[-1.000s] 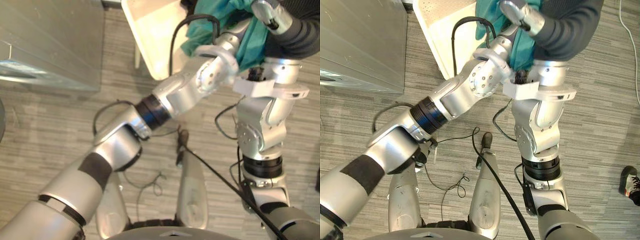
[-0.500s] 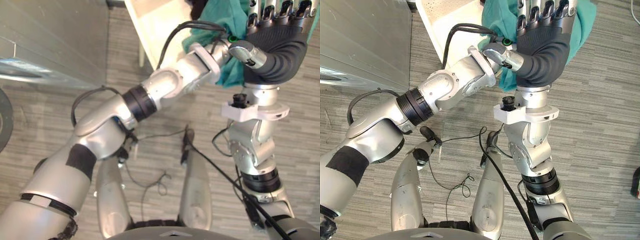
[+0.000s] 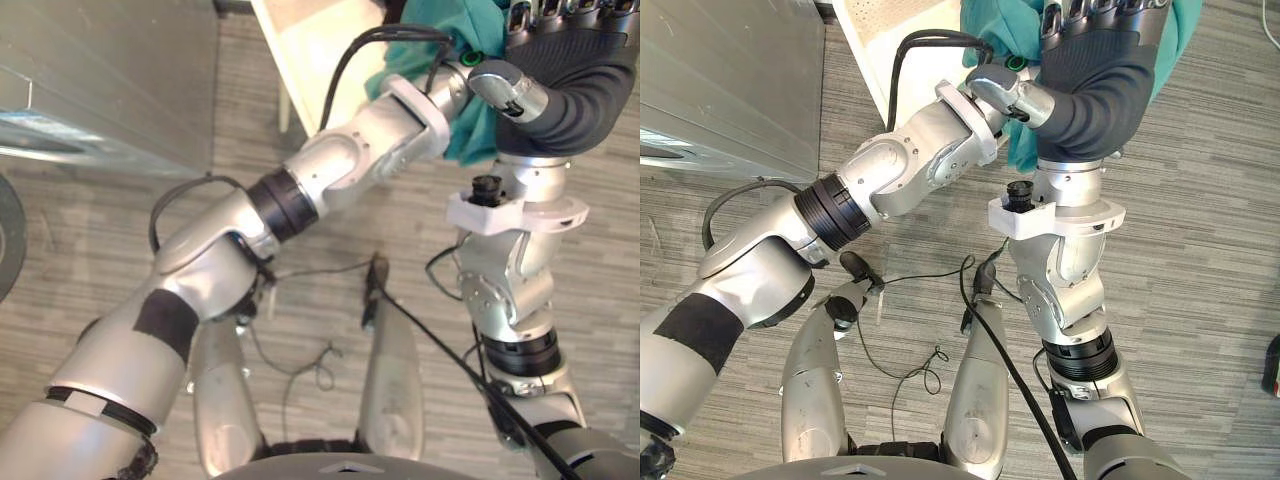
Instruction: Pick up the laundry basket with both hands and put the clothes into the washing machine.
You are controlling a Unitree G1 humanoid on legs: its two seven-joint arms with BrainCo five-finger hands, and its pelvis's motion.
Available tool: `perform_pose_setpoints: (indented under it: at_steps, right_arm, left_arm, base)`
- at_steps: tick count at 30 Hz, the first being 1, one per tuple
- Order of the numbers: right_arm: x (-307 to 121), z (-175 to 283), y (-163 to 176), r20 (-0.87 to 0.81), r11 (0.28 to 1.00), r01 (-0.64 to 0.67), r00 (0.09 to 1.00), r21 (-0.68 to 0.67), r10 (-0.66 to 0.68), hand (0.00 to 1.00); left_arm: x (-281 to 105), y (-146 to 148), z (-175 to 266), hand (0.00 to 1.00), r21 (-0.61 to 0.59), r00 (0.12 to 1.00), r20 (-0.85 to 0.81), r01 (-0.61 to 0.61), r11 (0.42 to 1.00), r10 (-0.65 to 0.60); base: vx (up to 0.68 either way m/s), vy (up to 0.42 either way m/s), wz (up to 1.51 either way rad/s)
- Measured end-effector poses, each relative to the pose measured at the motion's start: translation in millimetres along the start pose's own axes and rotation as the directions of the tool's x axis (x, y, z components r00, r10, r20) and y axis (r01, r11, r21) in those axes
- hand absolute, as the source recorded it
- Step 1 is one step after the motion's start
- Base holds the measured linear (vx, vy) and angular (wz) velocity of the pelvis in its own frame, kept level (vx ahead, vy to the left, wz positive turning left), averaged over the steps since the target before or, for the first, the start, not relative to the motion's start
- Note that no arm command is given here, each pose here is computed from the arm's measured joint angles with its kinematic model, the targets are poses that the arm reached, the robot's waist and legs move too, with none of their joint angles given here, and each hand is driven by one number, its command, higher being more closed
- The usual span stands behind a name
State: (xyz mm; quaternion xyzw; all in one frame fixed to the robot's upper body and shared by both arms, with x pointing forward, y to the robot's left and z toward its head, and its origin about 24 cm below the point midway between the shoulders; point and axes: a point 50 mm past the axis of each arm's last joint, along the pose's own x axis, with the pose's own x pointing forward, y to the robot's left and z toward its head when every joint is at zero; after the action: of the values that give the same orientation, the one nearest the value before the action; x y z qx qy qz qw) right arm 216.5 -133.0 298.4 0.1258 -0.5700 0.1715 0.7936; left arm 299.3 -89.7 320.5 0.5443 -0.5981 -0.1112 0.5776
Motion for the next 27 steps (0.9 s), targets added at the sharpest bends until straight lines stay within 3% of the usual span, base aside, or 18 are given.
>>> perform_pose_setpoints:
  at_steps: [8,27]
  right_arm:
    - [1,1,6,0.017,0.999,-0.030,0.999,0.020,0.029,0.00]
    - [0,-6,6,-0.027,0.999,-0.041,0.999,0.019,0.041,0.00]
  left_arm:
    - [2,11,-1,0.00,0.169,0.996,0.085,0.006,0.986,-0.020]
    - [0,6,-10,0.00,0.135,0.998,0.050,0.038,0.990,-0.045]
  base:
    - [0.04,-0.072,0.00]
    - [0.02,-0.060,-0.06]
